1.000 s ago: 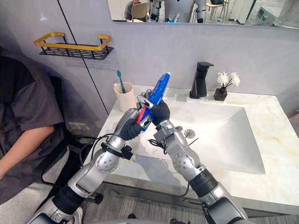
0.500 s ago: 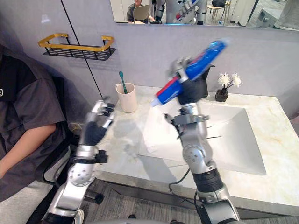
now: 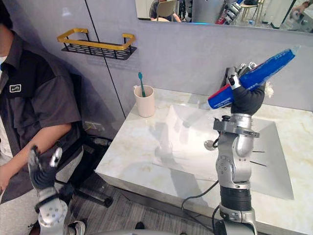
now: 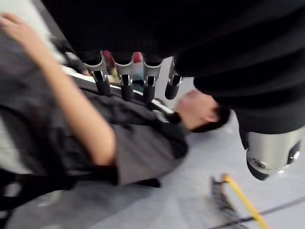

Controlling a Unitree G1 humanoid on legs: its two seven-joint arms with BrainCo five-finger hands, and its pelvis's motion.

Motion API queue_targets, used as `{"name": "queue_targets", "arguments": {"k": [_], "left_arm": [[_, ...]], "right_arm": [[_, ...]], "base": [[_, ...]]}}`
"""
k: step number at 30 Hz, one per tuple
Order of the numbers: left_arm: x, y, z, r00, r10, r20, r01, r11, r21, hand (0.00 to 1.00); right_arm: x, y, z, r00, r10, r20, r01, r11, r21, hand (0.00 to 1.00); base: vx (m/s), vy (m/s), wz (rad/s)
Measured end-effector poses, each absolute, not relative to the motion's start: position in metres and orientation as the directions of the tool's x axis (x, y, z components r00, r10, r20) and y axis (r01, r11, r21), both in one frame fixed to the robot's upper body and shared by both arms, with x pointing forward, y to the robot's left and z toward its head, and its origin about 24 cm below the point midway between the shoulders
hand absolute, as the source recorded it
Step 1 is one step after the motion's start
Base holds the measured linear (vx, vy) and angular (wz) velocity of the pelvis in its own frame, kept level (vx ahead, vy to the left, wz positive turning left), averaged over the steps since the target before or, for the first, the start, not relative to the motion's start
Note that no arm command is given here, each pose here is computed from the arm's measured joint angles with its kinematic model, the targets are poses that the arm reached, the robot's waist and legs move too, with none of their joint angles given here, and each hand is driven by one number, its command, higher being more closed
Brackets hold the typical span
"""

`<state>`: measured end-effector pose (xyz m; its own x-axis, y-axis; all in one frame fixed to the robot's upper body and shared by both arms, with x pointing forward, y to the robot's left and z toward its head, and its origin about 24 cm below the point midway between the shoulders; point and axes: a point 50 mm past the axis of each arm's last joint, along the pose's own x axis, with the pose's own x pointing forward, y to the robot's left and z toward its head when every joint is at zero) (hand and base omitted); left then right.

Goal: Organize washtable

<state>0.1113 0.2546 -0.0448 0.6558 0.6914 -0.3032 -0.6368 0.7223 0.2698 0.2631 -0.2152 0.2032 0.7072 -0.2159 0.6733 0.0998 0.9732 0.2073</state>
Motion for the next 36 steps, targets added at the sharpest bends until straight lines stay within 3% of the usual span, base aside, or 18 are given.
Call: {"name": "queue_targets", "arguments": {"k": [6,12,23,36], "left_arm": [[0.089,0.231,-0.092,0.638,0.540,-0.550,-0.484,0.836,0.258,0.00],[0.084,0.205,-0.113,0.653,0.369,-0.661,-0.299,0.928,0.222,0.00],[0.093,0.203,-0.118,0.685,0.274,-0.675,-0.134,0.958,0.253,0.00],[0.109,0.204,-0.113,0.726,0.264,-0.635,-0.117,0.958,0.263,0.00]], "right_arm": [[0.276,-0.218,0.195,0.737,-0.222,0.639,0.217,0.972,0.088,1.00],[0.302,-0.215,0.209,0.734,-0.240,0.635,0.262,0.963,0.061,1.00],[0.333,-0.208,0.265,0.654,-0.255,0.713,0.311,0.949,0.054,1.00],[0.347,-0.199,0.287,0.638,-0.248,0.729,0.359,0.933,0.004,1.00]], "base": [[0.01,-0.003,0.25],[-0.03,-0.012,0.12],[-0.04,-0.016,0.23],[-0.01,-0.008,0.18]]}}
